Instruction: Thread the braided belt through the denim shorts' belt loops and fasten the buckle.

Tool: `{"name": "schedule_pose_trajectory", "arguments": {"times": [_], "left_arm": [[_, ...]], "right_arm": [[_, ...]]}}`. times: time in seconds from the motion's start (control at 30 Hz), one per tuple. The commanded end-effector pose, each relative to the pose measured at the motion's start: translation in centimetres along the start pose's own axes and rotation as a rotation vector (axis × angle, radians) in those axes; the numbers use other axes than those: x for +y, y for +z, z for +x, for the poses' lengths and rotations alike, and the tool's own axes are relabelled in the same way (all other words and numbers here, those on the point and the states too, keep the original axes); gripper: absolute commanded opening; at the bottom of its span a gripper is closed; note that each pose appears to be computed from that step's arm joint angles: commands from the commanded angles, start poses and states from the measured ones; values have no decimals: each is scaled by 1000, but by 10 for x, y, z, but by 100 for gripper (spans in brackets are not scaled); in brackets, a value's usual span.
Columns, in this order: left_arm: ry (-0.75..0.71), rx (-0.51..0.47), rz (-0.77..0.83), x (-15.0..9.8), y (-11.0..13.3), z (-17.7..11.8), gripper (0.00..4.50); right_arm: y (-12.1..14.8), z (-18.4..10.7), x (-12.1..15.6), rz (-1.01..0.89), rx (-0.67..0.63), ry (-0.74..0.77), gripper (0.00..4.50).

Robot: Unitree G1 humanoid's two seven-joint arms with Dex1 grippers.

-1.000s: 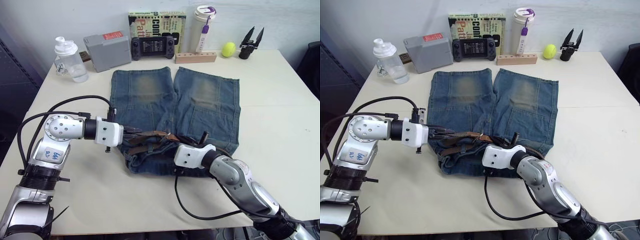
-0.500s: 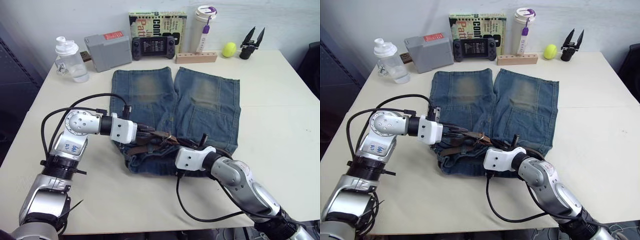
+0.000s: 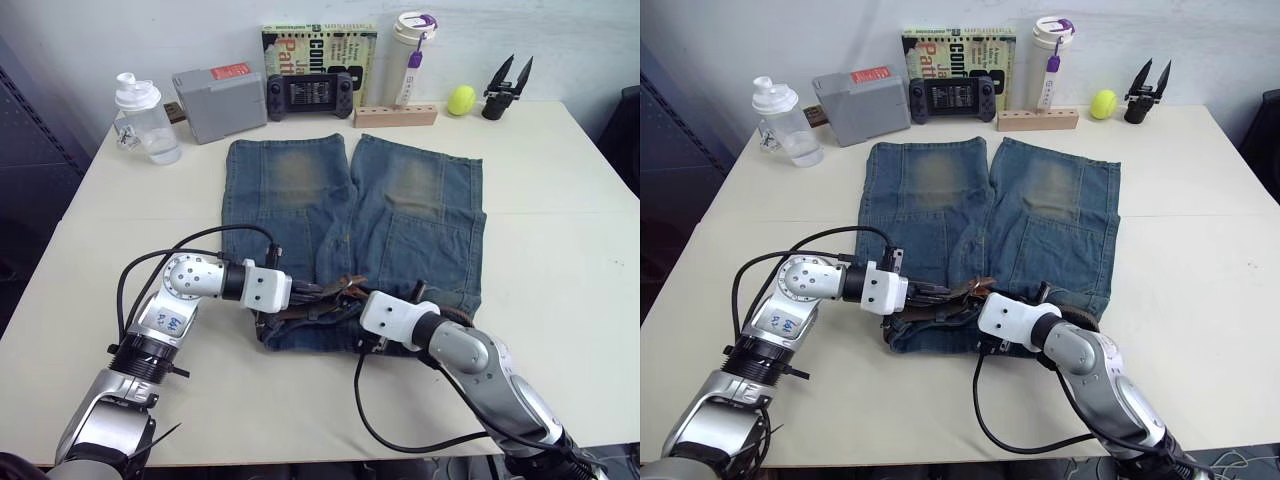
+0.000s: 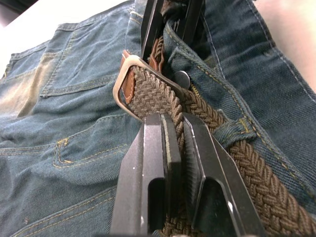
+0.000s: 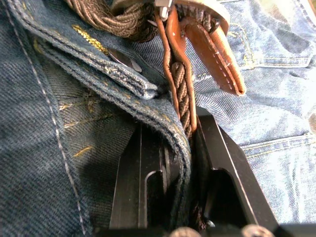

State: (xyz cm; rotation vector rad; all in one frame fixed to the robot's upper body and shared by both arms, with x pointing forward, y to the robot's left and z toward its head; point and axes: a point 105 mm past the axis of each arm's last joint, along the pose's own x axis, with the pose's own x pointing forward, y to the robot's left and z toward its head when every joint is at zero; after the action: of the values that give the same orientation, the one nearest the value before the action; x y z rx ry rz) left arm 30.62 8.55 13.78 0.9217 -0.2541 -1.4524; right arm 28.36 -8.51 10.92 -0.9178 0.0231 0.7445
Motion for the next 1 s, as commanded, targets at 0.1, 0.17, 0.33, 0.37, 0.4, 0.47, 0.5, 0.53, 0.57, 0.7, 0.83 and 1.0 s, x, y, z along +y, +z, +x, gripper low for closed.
{"name": "schedule_pose_trajectory", "arguments": {"times": [0.1,0.17,0.33,0.37,0.4,0.47,0.5,0.53,0.57,0.7,0.83,1.0], "left_arm": [[-22,-22,54,6,10,13,0],[-11,-31,66,12,13,17,0],[2,-59,90,22,21,29,0],[-3,-64,93,22,22,31,0],[-6,-67,93,21,23,33,0],[-15,-68,82,16,22,35,0],[-18,-65,75,14,21,36,0],[-19,-63,71,13,20,37,0],[-12,-68,58,12,20,39,0],[4,-77,33,11,20,44,0],[19,-77,17,10,19,48,0],[32,-83,8,10,19,51,0]], "right_arm": [[29,-5,-1,-102,-123,26,5],[31,-5,8,-105,-136,70,5],[23,-7,16,-16,-100,118,5],[20,-7,15,6,-87,110,5],[19,-7,14,20,-77,104,5],[15,-8,12,44,-57,99,55],[13,-10,11,56,-50,98,108],[12,-11,10,65,-45,97,129],[11,-14,10,100,-38,112,187],[14,-29,8,184,-47,162,335],[26,-56,-4,272,-92,230,427],[31,-80,-35,380,-123,279,427]]}}
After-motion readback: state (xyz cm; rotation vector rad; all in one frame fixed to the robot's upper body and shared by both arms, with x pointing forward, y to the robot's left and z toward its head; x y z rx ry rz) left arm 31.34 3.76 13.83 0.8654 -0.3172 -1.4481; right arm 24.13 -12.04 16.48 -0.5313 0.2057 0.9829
